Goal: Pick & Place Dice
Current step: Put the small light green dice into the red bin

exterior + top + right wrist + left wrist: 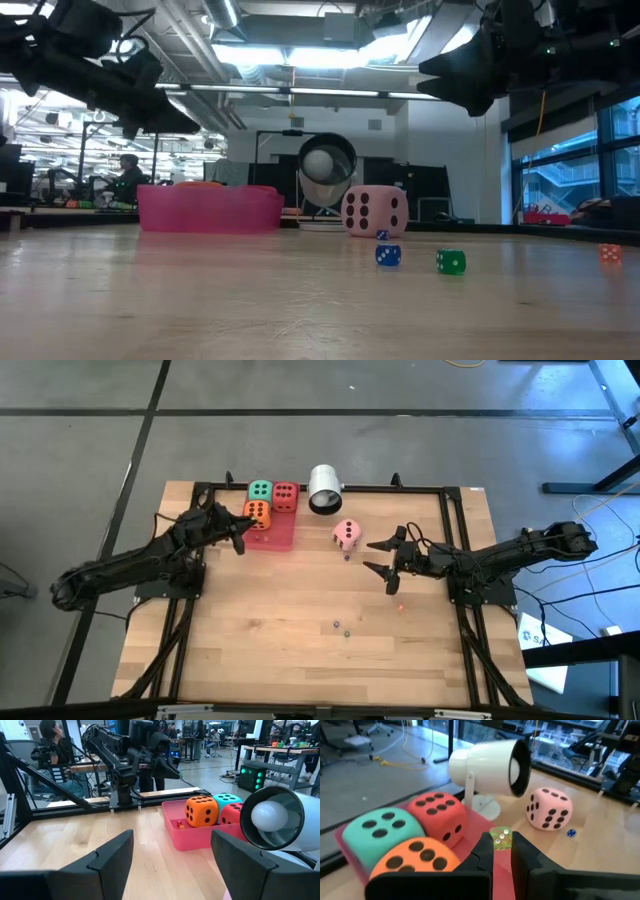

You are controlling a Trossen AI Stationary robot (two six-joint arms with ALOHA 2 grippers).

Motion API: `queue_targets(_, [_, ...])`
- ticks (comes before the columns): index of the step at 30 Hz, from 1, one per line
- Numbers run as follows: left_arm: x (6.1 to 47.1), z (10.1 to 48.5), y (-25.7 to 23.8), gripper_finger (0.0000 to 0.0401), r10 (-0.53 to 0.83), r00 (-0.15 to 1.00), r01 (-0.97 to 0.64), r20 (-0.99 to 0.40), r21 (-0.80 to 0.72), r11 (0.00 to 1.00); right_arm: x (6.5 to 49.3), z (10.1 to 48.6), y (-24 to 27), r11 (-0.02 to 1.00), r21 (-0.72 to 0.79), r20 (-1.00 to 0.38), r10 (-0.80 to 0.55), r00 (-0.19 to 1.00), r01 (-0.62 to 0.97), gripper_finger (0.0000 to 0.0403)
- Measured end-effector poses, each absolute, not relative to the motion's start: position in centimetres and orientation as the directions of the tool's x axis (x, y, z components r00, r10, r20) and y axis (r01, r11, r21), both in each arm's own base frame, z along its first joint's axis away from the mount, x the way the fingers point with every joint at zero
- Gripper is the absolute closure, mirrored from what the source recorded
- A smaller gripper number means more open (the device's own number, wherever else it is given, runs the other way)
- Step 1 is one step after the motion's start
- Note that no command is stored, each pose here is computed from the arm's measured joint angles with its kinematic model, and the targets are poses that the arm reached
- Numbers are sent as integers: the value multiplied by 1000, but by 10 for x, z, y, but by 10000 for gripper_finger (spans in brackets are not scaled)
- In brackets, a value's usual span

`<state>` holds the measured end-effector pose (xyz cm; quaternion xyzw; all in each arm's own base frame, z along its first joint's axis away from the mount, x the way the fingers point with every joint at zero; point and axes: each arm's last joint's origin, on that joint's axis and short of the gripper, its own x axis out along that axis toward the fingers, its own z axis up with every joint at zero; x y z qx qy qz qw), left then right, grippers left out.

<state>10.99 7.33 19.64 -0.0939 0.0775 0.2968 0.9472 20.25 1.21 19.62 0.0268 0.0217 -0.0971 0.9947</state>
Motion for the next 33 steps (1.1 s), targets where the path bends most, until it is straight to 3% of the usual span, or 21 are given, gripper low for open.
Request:
queue_targets(9, [108,189,80,388,523,807,-573,-273,-154,805,202,196,12,980,49,-48,-192,980,195,138])
queue_targets(33, [133,206,104,388,433,613,-610,-661,-48,791,203,196,10,981,55,-48,-183,982,185,138])
